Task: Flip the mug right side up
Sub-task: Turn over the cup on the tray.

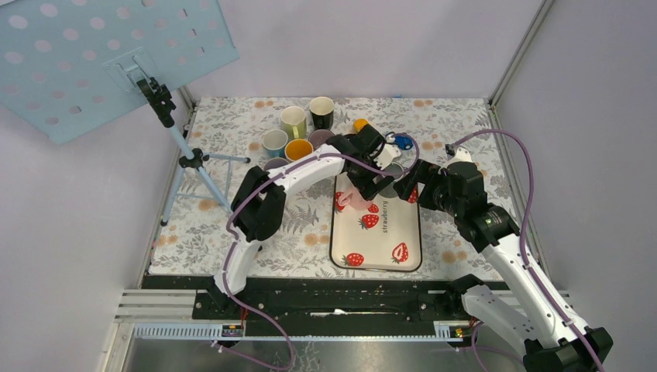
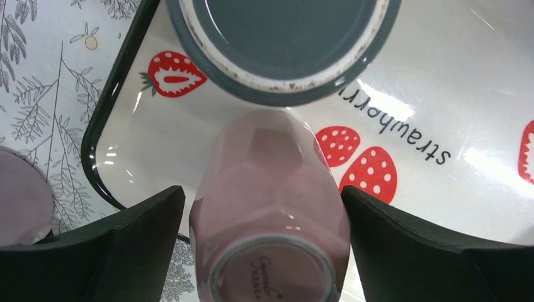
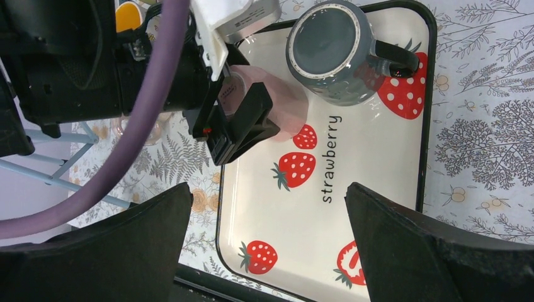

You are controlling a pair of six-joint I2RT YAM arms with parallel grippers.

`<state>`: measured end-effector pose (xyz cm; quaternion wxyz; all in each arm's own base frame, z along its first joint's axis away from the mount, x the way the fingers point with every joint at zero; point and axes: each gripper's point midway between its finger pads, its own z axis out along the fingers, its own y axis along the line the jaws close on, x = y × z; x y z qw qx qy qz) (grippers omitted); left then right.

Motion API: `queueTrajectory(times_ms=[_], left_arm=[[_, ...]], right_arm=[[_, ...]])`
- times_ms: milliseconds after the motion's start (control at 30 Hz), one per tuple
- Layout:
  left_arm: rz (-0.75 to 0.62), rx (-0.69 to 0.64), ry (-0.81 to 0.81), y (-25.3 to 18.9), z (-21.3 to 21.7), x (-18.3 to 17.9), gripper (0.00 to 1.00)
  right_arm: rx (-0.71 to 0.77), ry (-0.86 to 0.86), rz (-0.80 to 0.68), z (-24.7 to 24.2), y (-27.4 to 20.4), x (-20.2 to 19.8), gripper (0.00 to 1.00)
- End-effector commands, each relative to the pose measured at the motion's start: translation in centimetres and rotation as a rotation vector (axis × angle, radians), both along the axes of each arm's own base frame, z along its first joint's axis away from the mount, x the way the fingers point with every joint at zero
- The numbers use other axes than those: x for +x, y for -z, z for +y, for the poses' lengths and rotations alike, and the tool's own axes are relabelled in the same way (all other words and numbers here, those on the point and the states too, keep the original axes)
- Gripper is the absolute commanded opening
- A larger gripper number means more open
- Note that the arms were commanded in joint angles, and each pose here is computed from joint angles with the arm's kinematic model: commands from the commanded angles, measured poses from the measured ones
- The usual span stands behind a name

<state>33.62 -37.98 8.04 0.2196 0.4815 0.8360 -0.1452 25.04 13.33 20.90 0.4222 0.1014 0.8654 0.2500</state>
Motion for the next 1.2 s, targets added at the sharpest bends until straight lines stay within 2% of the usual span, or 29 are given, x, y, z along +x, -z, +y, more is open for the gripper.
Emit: queueTrajectory(times_ms=[0,400,900,1000,1167], left_arm=[[-0.006,0.041,0.045,0.0,0.0,0.5,0.99],[0.021,0.038,0.051,0.9,-0.3,0.4,0.99],[-0.011,0.037,0.074,0.3,-0.4,1.2,0.98],[-0.009,0.037,0.070,0.2,-0.4,1.1,0.94],[0.000,0.031,0.066,0.1,-0.4,1.0,0.80]], right_arm=[[0.015,-0.011,-0.031,0.1,-1.3,0.0,1.00],[0.025,-0.011,-0.023,0.2,-1.1,-0.1,1.00],[0.024,-0.012,-0.017,0.2,-1.1,-0.2,1.00],[0.026,-0.010,-0.017,0.2,-1.1,-0.2,1.00],[0.028,-0.013,-0.014,0.2,-1.0,-0.3,1.00]])
